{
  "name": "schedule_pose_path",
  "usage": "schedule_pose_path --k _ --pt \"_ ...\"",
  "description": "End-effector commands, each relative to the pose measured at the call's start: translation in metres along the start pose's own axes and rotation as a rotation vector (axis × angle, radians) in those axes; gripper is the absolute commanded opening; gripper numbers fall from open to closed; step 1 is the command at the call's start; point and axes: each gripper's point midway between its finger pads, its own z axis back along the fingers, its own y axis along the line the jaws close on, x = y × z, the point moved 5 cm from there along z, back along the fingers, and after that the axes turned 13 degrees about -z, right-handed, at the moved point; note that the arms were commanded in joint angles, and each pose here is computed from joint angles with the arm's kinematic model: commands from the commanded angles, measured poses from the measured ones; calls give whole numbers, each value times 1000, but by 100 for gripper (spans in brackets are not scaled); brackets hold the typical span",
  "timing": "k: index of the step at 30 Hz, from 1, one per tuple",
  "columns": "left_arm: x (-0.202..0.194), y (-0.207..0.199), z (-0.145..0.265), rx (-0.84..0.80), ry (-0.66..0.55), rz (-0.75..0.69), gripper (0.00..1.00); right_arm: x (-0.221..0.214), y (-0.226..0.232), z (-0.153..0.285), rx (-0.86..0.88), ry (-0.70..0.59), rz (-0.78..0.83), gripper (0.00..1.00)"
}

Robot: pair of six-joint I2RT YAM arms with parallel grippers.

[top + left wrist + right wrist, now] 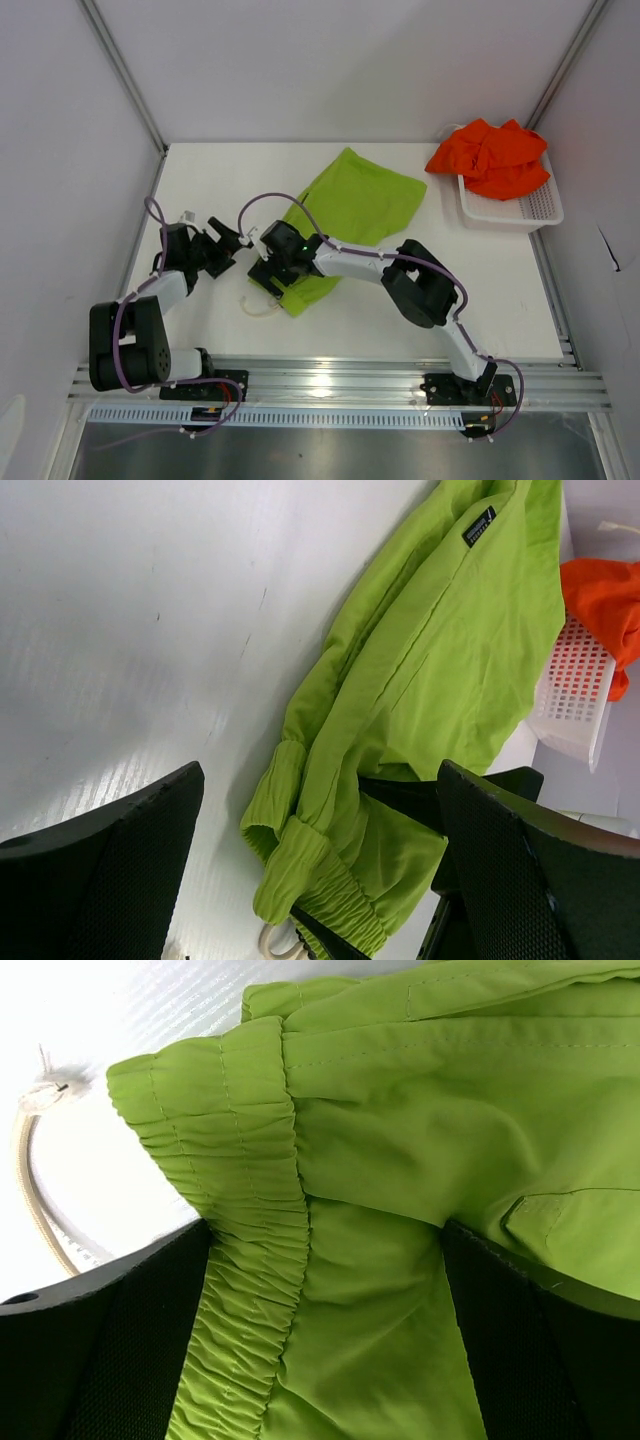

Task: Fold and stack the shorts
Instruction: Fold the shorts

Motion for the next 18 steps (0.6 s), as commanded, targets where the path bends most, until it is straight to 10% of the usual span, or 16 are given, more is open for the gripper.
schedule_pose_path --k 1,11,18 --pt "7 -8 6 -48 -48 -19 99 -12 -3 -9 -11 44 -4 93" --pt "7 -7 6 -61 -59 -24 99 3 -25 9 24 -117 -263 32" --pt "4 -4 3 -63 -44 -41 99 7 -22 7 95 -118 -300 65"
